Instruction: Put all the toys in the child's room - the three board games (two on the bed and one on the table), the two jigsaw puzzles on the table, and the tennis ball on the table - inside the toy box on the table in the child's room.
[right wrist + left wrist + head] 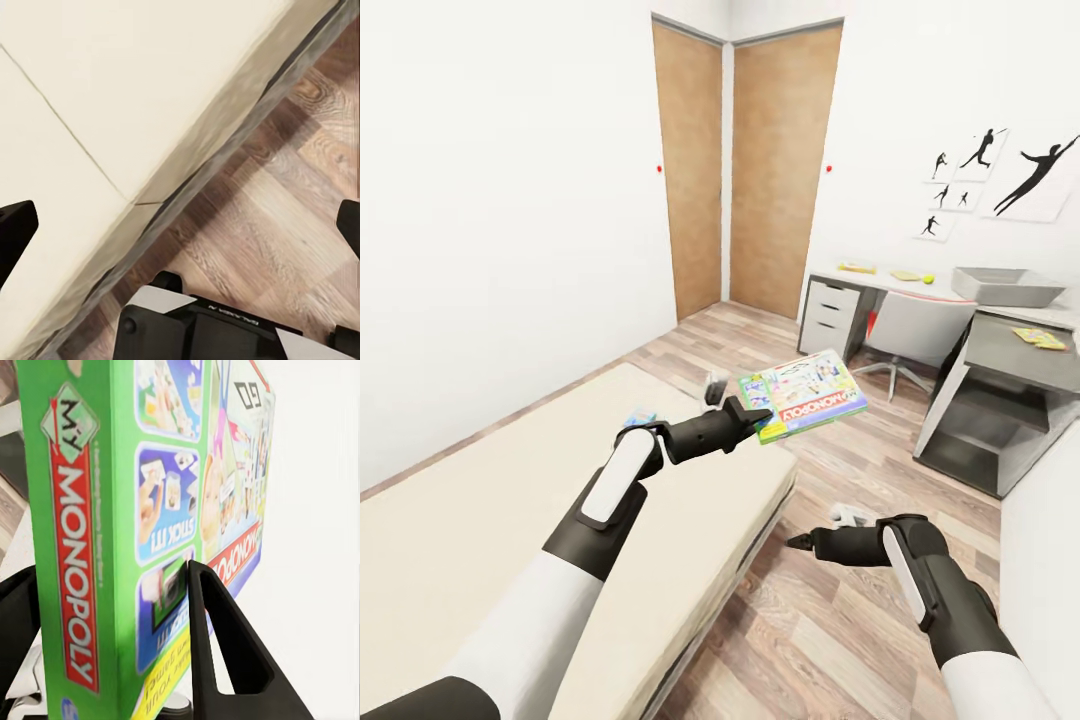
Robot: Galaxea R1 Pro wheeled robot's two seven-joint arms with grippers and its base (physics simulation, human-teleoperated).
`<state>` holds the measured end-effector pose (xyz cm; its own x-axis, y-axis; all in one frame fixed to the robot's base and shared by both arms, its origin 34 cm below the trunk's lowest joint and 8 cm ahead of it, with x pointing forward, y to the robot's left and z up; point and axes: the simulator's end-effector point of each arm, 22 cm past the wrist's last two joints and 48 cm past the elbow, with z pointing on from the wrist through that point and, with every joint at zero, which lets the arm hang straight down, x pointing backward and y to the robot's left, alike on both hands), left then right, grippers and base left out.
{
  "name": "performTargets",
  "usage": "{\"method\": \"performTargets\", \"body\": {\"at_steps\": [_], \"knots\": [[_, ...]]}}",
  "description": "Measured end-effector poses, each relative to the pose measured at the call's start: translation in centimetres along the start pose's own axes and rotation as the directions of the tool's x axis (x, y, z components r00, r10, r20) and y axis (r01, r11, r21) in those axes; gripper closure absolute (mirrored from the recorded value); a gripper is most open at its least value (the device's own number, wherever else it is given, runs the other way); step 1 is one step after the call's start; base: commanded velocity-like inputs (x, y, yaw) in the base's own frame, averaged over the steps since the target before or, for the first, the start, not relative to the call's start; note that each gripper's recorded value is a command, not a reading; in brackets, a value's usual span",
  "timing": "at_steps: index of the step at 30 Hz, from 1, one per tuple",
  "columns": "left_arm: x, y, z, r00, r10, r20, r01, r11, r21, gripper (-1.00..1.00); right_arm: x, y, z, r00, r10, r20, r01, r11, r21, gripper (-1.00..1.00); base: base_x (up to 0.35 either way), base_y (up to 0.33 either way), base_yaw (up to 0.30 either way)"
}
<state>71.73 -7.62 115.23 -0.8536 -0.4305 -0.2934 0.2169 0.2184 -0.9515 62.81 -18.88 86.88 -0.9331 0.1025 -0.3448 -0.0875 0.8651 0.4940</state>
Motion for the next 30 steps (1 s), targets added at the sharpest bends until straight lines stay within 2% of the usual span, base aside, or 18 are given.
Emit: {"method": "performTargets", "body": {"at_steps": [9, 30], "knots": [[-0.03, 0.15, -0.61, 1.000, -0.011, 0.007, 0.011, 1.000, -0.011, 1.00, 0.10, 0.23, -0.65, 1.000, 0.003, 0.002, -0.003, 1.000, 0.001, -1.00, 0.000, 0.000, -0.289], [-0.15, 0.68, -0.79, 1.000, -0.005, 0.009, 0.005, 1.000, -0.025, 1.00, 0.33, 0.32, -0.42, 1.000, 0.002, -0.006, -0.002, 1.000, 0.001, -1.00, 0.000, 0.000, -0.291]]}}
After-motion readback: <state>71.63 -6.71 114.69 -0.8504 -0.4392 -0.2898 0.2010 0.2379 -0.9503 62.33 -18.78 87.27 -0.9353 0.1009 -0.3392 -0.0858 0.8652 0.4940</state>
